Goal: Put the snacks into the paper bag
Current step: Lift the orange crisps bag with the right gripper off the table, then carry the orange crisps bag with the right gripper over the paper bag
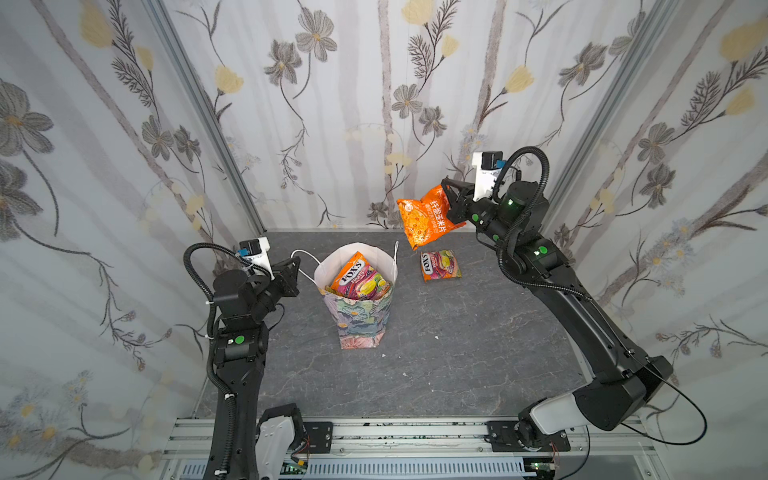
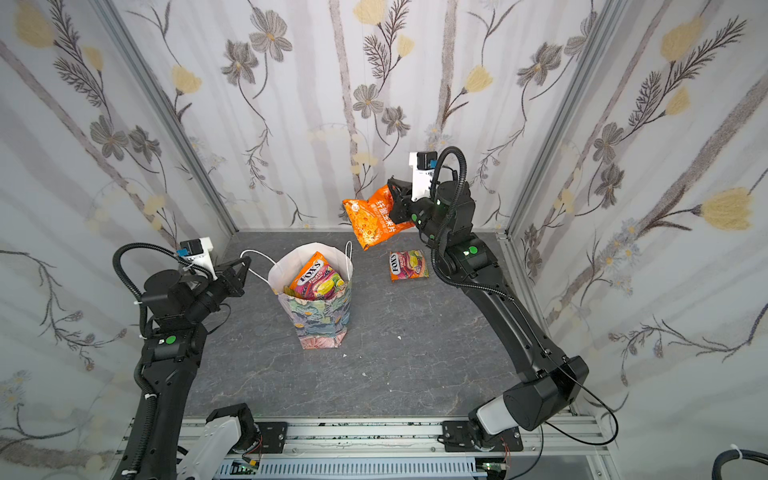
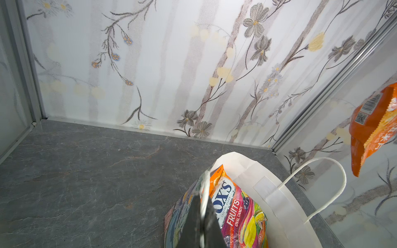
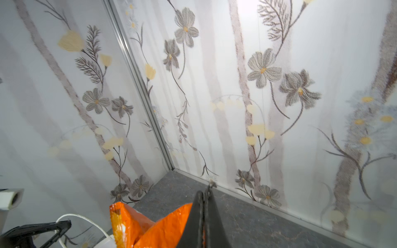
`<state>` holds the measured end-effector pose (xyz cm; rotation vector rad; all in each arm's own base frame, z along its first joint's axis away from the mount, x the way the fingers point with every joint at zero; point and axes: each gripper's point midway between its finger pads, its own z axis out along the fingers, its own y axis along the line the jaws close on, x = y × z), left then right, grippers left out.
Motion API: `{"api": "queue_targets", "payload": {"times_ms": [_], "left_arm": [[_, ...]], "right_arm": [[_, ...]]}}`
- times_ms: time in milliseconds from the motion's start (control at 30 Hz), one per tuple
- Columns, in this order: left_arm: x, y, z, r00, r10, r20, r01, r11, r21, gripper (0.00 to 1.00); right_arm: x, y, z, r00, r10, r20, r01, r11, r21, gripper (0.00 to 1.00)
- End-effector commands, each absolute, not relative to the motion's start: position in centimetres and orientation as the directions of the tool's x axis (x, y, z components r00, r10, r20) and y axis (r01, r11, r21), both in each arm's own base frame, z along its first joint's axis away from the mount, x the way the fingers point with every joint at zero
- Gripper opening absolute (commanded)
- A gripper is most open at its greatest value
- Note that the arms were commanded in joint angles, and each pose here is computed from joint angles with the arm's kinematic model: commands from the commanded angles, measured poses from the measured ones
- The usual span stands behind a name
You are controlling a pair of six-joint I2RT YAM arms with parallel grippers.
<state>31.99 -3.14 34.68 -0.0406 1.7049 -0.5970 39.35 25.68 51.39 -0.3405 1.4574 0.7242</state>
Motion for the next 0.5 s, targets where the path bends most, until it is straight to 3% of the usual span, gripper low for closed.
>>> {"api": "queue_targets", "payload": {"times_ms": [0, 267, 467], "left_arm": [[32.0, -2.9, 36.4, -0.17, -0.339, -0.925, 0.313, 0.872, -0.377, 0.0], [32.1, -3.0, 36.3, -0.174, -0.34, -0.924, 0.315, 0.87, -0.379, 0.0], [32.1, -3.0, 36.3, -0.172, -0.339, -0.925, 0.316, 0.87, -0.377, 0.0]], "right_arm": [[38.1, 27.9, 53.8, 0.027, 0.276, -0.961, -0.688, 0.703, 0.182, 0.0], [35.9, 36.2, 52.5, -0.007, 0.205, -0.979, -0.809, 0.574, 0.126, 0.0], [34.3, 42.5, 48.7, 0.034, -0.03, -0.999, -0.784, 0.62, -0.045, 0.0]]}}
